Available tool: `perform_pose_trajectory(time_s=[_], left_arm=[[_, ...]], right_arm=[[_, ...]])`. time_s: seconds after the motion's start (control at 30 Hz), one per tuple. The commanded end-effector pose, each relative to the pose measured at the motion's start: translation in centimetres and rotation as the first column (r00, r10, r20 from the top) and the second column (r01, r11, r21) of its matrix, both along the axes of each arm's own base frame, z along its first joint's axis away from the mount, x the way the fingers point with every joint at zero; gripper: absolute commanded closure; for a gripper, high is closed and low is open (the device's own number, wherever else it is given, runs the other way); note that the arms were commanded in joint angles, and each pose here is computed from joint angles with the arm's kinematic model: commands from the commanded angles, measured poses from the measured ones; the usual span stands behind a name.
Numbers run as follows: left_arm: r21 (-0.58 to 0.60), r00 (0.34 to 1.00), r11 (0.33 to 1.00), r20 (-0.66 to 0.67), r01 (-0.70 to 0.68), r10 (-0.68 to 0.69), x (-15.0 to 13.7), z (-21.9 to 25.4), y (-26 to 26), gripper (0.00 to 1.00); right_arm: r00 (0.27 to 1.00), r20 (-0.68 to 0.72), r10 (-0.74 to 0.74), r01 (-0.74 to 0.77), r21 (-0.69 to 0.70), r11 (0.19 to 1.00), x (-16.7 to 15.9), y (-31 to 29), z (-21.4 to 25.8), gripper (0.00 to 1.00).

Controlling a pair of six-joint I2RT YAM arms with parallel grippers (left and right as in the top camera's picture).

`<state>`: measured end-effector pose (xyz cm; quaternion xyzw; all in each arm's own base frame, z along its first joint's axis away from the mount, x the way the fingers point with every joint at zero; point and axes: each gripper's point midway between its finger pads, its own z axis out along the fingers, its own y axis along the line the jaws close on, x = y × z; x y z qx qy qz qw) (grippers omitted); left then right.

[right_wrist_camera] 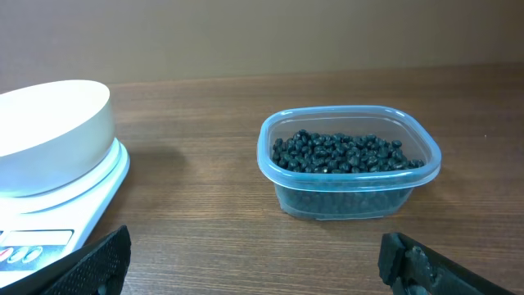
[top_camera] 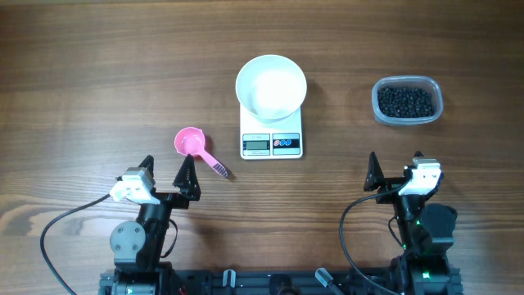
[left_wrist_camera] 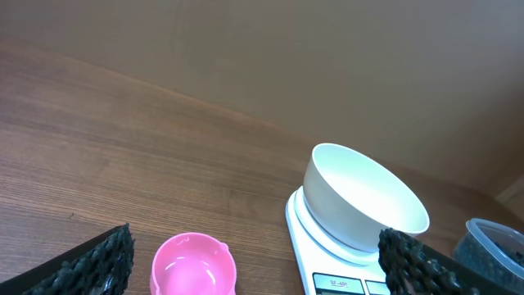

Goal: Scoop item into bowl and weigh 150g on scale

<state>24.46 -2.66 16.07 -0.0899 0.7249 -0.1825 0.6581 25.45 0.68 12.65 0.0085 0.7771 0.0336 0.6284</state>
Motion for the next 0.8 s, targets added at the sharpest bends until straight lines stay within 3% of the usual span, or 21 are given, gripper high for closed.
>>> perform_pose_trajectory(time_s=[0.0, 0.77], left_arm=[[-0.004, 1.0, 1.0, -0.01, -0.006, 0.006, 0.05, -0.42, 0.06, 0.0], [-0.002, 0.999, 0.999, -0.013, -0.04, 0.04, 0.11, -0.5, 0.64, 0.0]], right_arm=[[1.0, -0.006, 0.013, -0.013, 0.008, 1.0, 0.01, 0.24, -0.15, 0.0], [1.0, -0.006, 0.013, -0.013, 0.008, 1.0, 0.01, 0.24, -0.15, 0.0]])
